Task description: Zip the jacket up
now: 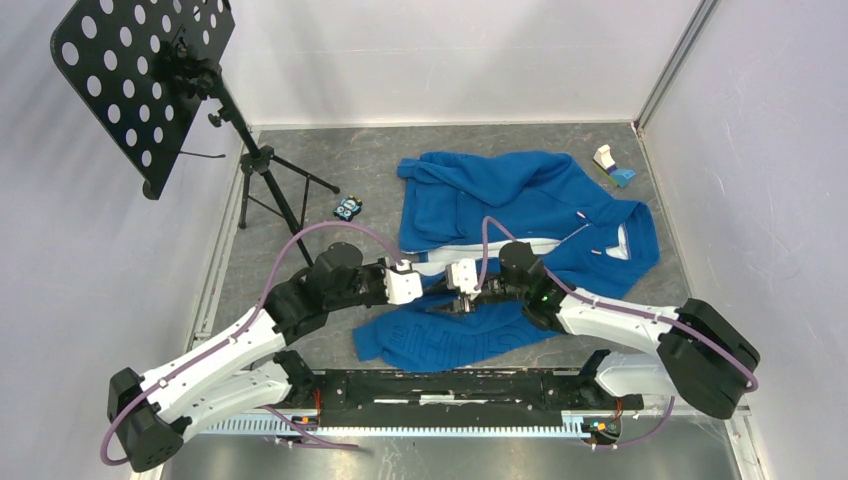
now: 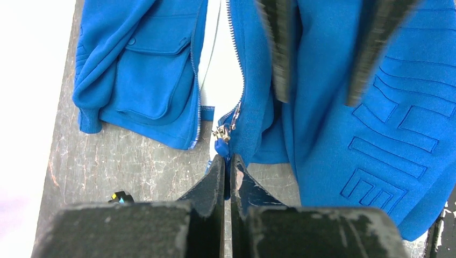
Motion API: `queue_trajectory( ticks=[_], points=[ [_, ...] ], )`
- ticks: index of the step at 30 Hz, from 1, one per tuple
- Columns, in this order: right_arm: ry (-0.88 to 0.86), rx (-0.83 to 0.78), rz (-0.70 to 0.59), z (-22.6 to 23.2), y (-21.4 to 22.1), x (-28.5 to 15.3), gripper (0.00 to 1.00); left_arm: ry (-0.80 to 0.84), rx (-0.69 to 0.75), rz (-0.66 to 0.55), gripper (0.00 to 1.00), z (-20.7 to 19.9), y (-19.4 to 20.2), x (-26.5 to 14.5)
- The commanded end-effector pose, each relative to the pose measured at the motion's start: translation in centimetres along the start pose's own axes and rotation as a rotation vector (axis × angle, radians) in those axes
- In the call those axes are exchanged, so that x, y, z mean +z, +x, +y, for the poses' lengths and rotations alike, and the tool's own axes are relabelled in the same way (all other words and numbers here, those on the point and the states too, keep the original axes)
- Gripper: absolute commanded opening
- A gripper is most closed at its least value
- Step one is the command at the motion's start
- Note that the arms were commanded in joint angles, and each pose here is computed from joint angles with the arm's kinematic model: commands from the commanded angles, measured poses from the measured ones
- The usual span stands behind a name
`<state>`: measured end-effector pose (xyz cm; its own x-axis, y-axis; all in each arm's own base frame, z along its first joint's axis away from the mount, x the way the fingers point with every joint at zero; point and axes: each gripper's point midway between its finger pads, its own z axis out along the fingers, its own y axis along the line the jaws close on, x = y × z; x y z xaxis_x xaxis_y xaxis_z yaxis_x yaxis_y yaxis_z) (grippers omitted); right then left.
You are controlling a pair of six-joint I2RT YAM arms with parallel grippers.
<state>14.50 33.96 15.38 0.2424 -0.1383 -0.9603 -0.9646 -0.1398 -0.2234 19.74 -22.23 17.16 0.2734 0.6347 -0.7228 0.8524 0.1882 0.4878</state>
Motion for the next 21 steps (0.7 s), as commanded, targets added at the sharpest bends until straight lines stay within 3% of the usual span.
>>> queue_trajectory(
  ticks=[1, 8, 16, 21],
  points=[
    [0.386, -0.025, -0.032, -7.0, -3.3, -2.1, 0.48, -0.050, 0.001, -0.054, 0.02, 0.9, -1.2, -0.5],
    [0.461, 0.005, -0.065, -8.7, -3.6, -2.0, 0.49, -0.083, -0.028, -0.097, 0.02, 1.4, -2.1, -1.0],
    [0.405, 0.144, -0.185, -6.3, -4.7, -1.1, 0.31, -0.328, -0.372, -0.278, 0.02, 5.0, -4.2, -0.9],
    [0.323, 0.272, -0.273, -2.5, -5.5, -0.1, 0.22, -0.398, -0.462, -0.460, 0.02, 4.3, -3.8, -1.1]
  ],
)
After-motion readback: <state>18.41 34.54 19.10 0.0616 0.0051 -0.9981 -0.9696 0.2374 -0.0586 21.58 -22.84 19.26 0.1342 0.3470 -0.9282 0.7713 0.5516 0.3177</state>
